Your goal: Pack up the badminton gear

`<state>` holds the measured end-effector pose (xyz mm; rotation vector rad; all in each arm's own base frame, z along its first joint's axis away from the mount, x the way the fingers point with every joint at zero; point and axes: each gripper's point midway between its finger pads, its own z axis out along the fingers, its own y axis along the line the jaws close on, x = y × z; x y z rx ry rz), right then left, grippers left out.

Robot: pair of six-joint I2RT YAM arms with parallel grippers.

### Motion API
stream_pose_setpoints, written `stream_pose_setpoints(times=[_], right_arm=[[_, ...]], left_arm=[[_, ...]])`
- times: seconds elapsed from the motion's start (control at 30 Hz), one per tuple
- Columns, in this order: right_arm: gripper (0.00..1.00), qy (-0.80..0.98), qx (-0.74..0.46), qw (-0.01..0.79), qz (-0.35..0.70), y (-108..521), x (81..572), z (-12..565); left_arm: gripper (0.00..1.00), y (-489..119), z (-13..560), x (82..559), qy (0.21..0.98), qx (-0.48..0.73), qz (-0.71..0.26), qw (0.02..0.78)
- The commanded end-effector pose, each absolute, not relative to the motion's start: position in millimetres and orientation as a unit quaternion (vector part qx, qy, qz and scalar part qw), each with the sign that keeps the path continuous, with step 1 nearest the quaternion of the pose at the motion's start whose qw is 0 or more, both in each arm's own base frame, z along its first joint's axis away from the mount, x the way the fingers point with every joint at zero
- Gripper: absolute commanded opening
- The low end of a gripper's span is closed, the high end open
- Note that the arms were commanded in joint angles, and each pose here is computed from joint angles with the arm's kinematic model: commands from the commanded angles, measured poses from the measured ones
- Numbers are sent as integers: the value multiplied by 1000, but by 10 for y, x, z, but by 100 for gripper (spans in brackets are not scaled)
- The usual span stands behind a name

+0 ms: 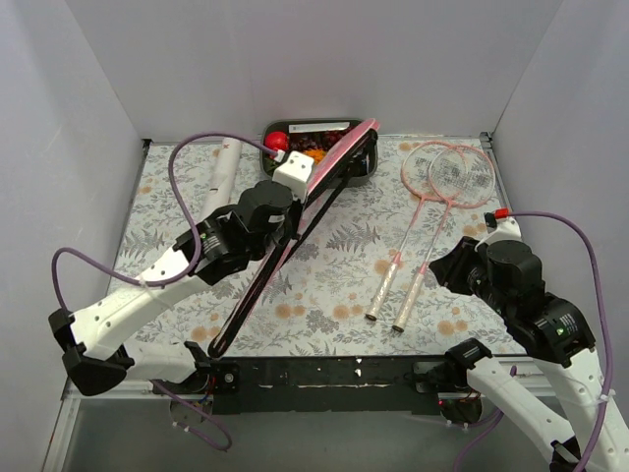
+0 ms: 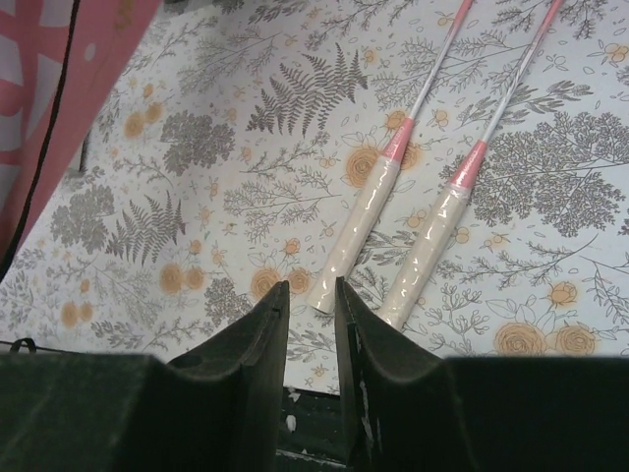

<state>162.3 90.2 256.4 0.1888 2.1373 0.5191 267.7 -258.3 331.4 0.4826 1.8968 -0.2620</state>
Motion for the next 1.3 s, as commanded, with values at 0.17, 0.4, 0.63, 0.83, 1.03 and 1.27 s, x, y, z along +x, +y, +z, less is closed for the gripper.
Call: stream_pose_setpoints(times=[0.17, 0.4, 0.63, 0.83, 1.03, 1.27], right_arm=[[32, 856, 76, 452, 239, 1029, 1689, 2608], [32, 860, 79, 446, 237, 1026, 1674, 2513], [34, 865, 70, 440, 230, 1027, 1676, 2440], [47, 863, 39, 431, 260, 1234, 1757, 2376], [50, 866, 21, 411, 285, 1454, 1888, 2145], [53, 856, -2, 416, 308, 1605, 1987, 2131]], left_arm=[[0, -2382, 3604, 2650, 785, 175, -103, 586], [0, -3027, 2236, 2703, 830, 266, -106, 480], [0, -3188, 1014, 2585, 857, 287, -110, 414], [1, -3378, 1101, 2597, 850, 283, -147, 420], [9, -3535, 1404, 2620, 833, 288, -178, 437], [22, -3579, 1425, 2624, 831, 293, -184, 436]])
